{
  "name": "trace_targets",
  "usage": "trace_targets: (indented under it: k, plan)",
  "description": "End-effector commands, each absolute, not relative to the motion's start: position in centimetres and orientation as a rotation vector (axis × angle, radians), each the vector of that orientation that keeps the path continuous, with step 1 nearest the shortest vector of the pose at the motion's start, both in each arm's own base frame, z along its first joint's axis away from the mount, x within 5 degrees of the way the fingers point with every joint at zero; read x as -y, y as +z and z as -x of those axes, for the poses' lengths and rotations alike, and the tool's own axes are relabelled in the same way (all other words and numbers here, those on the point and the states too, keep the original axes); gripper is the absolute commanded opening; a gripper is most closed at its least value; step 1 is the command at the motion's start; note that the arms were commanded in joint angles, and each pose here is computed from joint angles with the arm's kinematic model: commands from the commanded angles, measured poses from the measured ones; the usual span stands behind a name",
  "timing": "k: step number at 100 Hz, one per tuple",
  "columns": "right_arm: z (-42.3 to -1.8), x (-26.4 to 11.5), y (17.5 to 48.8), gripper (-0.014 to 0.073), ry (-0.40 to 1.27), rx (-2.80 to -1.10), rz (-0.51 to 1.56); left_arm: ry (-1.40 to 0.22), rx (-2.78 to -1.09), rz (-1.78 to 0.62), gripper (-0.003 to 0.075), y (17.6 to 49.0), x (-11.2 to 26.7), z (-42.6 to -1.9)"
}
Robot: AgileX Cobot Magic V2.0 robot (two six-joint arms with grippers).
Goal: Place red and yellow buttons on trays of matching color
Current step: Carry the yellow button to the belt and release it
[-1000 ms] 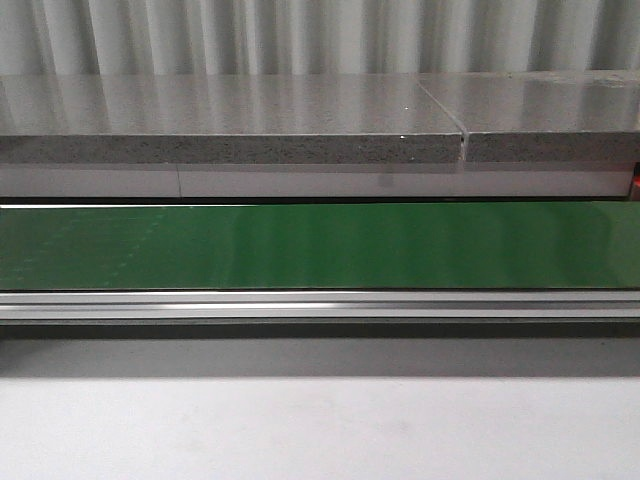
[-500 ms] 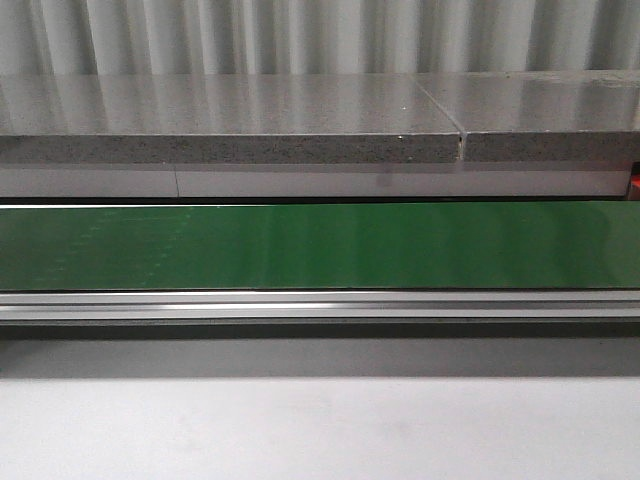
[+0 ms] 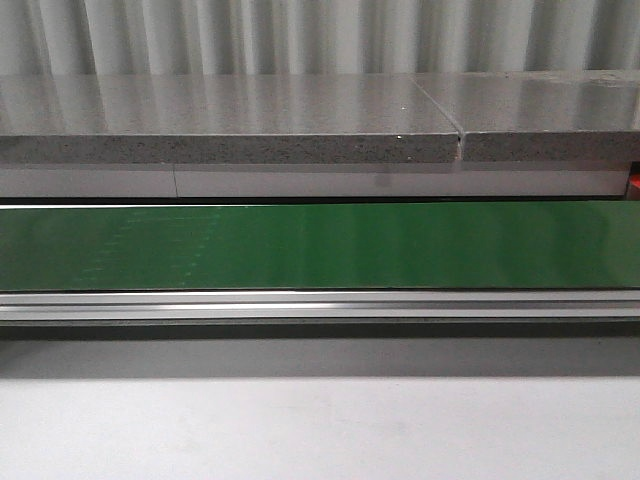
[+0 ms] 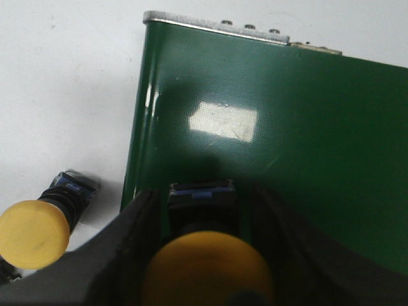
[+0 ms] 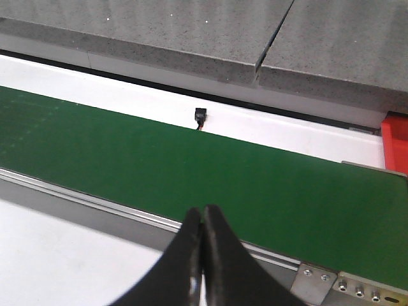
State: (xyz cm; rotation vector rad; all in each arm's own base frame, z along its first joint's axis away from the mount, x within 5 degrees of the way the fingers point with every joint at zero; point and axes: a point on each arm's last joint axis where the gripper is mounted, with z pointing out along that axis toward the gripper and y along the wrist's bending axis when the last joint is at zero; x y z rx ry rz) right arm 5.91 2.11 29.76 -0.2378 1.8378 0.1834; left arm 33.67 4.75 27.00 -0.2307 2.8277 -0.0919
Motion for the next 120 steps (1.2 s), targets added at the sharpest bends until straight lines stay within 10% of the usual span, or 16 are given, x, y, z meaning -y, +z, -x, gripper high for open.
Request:
trace_targets:
  k: [1, 19, 46, 84, 120]
  plan:
    - [-6.0, -2.0, 31.0, -0.0066, 0.182, -1.759, 0.214, -0.093, -2.751, 0.219, 0.0167, 28.9, -4.4, -33.6]
    - [-6.0, -2.0, 31.0, -0.0066, 0.182, -1.759, 0.214, -0.095, -2.761, 0.219, 0.0212, 28.9, -4.4, -33.5]
    - [-6.0, -2.0, 31.0, -0.0066, 0.182, -1.759, 0.214, -0.172, -2.675, 0.208, 0.0569, 29.6, -3.8, -34.0]
    - [-6.0, -2.0, 31.0, -0.0066, 0.182, -1.759, 0.214, -0.037, -2.469, -0.152, 0.0568, 36.3, -1.4, -29.8]
    - [-6.0, -2.0, 31.0, -0.0066, 0.182, -1.760, 0.214, -0.040, -2.673, -0.605, 0.0568, 36.4, -0.8, -25.4]
